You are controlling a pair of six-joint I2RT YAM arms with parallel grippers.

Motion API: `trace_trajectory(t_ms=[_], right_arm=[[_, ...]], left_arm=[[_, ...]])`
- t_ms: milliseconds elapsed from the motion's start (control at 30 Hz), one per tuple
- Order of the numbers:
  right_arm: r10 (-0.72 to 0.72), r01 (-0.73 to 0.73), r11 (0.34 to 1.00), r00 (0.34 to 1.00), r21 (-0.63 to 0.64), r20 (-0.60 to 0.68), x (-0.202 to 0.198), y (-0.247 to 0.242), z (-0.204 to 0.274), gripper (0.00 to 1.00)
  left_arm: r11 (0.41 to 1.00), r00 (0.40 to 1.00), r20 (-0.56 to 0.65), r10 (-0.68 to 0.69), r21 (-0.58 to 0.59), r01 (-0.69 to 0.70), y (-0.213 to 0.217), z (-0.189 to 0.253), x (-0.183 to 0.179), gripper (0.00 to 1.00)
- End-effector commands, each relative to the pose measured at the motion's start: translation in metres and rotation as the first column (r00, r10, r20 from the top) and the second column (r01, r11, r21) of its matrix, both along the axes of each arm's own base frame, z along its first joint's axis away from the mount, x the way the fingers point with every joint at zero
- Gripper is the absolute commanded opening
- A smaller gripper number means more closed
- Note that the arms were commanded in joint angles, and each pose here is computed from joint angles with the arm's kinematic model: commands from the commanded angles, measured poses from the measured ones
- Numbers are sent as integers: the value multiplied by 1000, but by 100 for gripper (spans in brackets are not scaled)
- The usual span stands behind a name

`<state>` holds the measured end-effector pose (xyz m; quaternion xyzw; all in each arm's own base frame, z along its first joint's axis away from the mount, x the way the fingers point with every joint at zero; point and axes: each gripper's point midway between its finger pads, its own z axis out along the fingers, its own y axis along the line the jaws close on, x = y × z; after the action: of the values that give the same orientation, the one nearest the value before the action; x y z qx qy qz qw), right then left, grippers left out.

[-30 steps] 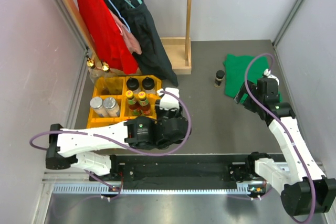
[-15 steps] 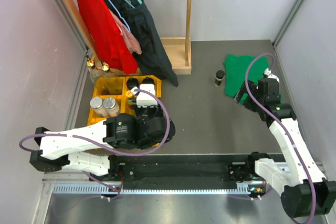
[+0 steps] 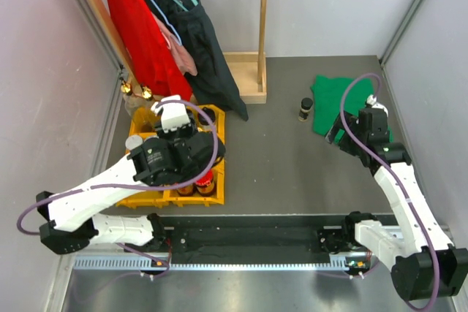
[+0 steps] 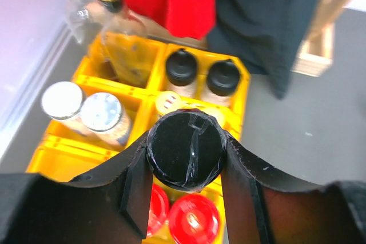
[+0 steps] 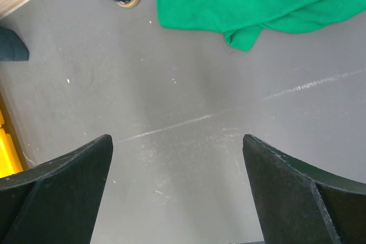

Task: Organize the condiment bottles
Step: Place the bottle in the storage box.

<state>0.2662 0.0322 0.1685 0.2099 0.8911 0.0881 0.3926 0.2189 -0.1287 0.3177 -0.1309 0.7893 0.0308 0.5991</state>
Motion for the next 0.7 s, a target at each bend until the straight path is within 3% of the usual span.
trace_trajectory(t_ms=[0, 233, 533, 667], right_arm=[[5, -5, 1000, 999, -3, 44, 10, -1, 8, 95], [1, 0, 1000, 999, -6, 38, 9, -2, 7, 95], [1, 0, 1000, 999, -7, 33, 12, -1, 6, 95], [1, -1, 1000, 1000, -7, 30, 12, -1, 4, 95]], left_arm=[[993, 999, -38, 36, 111, -32, 8, -3, 31, 0], [985, 984, -50, 169, 54, -167, 30, -9, 61, 0], [960, 958, -67, 279, 17, -278, 60, -20, 47, 0], [910, 909, -42, 414, -9, -415, 95, -25, 32, 0]])
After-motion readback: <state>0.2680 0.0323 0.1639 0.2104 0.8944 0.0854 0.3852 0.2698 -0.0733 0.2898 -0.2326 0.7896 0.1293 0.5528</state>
